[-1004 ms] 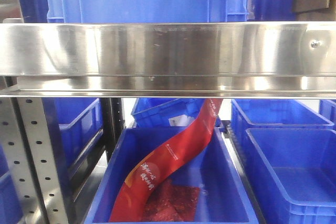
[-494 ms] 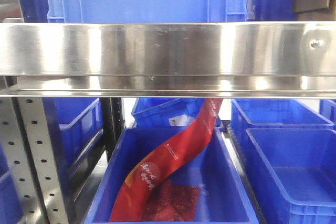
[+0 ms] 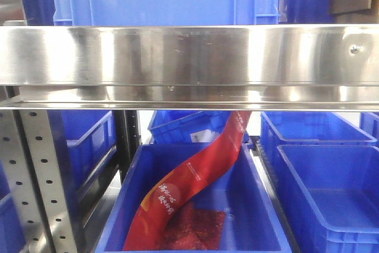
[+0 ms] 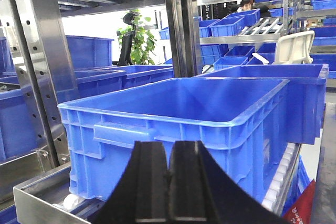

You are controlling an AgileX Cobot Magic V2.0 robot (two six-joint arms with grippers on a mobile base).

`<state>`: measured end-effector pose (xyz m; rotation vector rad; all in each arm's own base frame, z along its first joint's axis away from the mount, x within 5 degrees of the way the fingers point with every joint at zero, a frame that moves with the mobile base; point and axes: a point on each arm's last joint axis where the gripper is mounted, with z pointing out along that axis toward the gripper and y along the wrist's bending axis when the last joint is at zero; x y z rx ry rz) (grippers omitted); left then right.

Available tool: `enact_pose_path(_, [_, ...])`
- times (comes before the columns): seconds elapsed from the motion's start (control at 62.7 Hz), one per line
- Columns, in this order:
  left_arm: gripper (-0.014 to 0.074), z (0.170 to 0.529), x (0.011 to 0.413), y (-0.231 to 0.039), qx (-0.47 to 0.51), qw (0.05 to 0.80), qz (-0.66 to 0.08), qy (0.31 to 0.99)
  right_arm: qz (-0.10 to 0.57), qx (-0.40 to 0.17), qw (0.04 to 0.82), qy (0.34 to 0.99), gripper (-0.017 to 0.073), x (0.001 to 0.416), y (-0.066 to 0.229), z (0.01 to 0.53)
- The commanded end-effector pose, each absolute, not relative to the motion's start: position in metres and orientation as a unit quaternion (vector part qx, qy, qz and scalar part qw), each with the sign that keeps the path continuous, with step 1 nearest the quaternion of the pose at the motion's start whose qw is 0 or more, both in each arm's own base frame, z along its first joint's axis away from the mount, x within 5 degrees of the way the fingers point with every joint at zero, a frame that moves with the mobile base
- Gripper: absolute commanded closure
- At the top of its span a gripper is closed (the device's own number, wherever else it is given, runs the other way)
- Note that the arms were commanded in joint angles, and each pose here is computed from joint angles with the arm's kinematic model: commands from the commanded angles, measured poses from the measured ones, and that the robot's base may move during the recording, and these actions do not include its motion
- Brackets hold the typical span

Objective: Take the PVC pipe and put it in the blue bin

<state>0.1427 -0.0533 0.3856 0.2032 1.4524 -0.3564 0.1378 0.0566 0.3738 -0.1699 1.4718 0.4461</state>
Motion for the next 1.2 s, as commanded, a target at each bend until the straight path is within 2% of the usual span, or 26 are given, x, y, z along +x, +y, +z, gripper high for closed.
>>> enact_pose_path(0.0, [0.0704,0.387,0.142,-0.053,0.09,0.735,-0.163,0.652,0.202,-0.076,0.725,0.655,0.0721,0.137,0.056,0.376])
enact_pose_path(0.414, [0.0704,0.387,0.142,-0.053,0.09,0.735,-0.163,0.652,0.199,-0.076,0.725,0.655,0.0721,0.136,0.055,0.375])
enact_pose_path(0.558, [0.0704,0.387,0.142,-0.053,0.09,0.735,-0.163,0.652,0.152,-0.058,0.722,0.672,0.0721,0.128,0.039,0.357])
enact_pose_path(0.781, [0.0704,0.387,0.142,-0.053,0.09,0.735,-0.163,0.652,0.026,0.015,0.727,0.686,0.0721,0.095,0.001,0.309])
enact_pose_path(0.813, [0.0704,0.387,0.142,-0.053,0.09,0.735,-0.163,0.652,0.002,0.037,0.73,0.683,0.0721,0.084,-0.004,0.282])
enact_pose_path(0.909, [0.0704,0.387,0.142,-0.053,0.09,0.735,-0.163,0.652,-0.01,0.045,0.75,0.66,0.0721,0.072,-0.006,0.253])
enact_pose_path(1.004, [0.0704,0.387,0.142,-0.053,0.09,0.735,-0.163,0.652,-0.019,0.045,0.746,0.664,0.0721,0.063,-0.006,0.221])
enact_pose_path(1.068, [0.0704,0.387,0.142,-0.053,0.09,0.735,-0.163,0.652,-0.03,0.037,0.757,0.652,0.0721,0.058,-0.005,0.22])
enact_pose_path(1.116, [0.0704,0.387,0.142,-0.053,0.09,0.735,-0.163,0.651,-0.034,0.04,0.73,0.681,0.0721,0.056,-0.006,0.212])
enact_pose_path(1.18, [0.0704,0.387,0.142,-0.053,0.09,0.735,-0.163,0.651,-0.034,0.042,0.729,0.682,0.0721,0.056,-0.006,0.211])
